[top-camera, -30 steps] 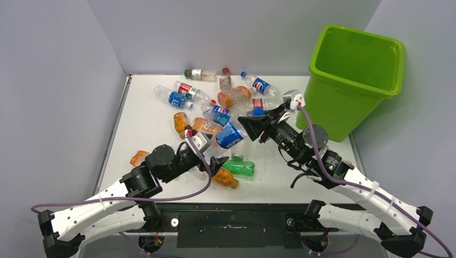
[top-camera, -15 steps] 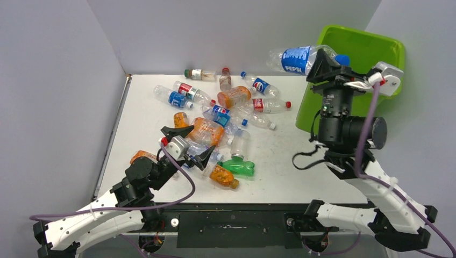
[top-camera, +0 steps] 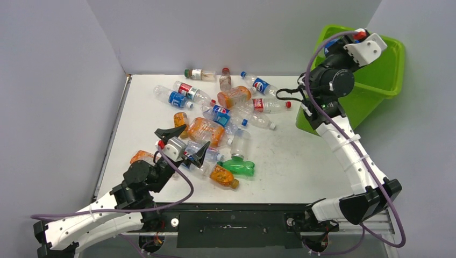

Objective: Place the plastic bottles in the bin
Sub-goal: Place the plastic bottle in the trash bin, then pick up the plastic bottle at the center of the board.

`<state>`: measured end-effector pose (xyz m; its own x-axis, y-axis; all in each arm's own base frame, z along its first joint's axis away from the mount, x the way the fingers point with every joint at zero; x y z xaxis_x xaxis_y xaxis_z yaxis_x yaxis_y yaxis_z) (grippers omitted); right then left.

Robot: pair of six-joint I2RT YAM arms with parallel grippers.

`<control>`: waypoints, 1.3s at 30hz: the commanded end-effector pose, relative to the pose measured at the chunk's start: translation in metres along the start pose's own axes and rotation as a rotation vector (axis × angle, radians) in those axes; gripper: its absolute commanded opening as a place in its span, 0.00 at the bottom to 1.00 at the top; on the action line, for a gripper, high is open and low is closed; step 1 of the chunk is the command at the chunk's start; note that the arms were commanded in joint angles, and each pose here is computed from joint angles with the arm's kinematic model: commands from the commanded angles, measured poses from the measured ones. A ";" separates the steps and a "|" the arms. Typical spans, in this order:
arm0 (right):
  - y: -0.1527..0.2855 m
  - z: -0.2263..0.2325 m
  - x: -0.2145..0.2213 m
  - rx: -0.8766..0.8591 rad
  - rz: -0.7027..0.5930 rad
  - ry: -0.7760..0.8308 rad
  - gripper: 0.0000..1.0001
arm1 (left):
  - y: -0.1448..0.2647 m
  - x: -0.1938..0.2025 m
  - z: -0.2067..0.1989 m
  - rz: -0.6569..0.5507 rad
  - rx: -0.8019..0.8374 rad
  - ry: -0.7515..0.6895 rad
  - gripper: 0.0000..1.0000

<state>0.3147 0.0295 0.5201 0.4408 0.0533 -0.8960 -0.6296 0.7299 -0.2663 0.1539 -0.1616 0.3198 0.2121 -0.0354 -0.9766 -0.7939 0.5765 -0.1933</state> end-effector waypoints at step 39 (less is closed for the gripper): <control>0.179 -0.012 0.107 -1.198 0.763 -0.221 1.00 | -0.015 0.010 -0.017 0.142 0.046 -0.092 0.96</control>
<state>0.2627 0.1270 0.4439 0.0344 0.3621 -0.9315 -0.9516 -0.2731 -0.1413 0.1631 -0.1790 0.2883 0.1369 0.1321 -0.9817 -0.8162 0.5766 -0.0362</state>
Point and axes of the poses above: each gripper's point midway between its finger pads, its own y axis back along the fingers, its own z axis along the line the jaws close on, x = y × z, the point moved 6 cm from there along y, back along the fingers, and after that the axes turned 1 degree about y, right-handed, at the moved point
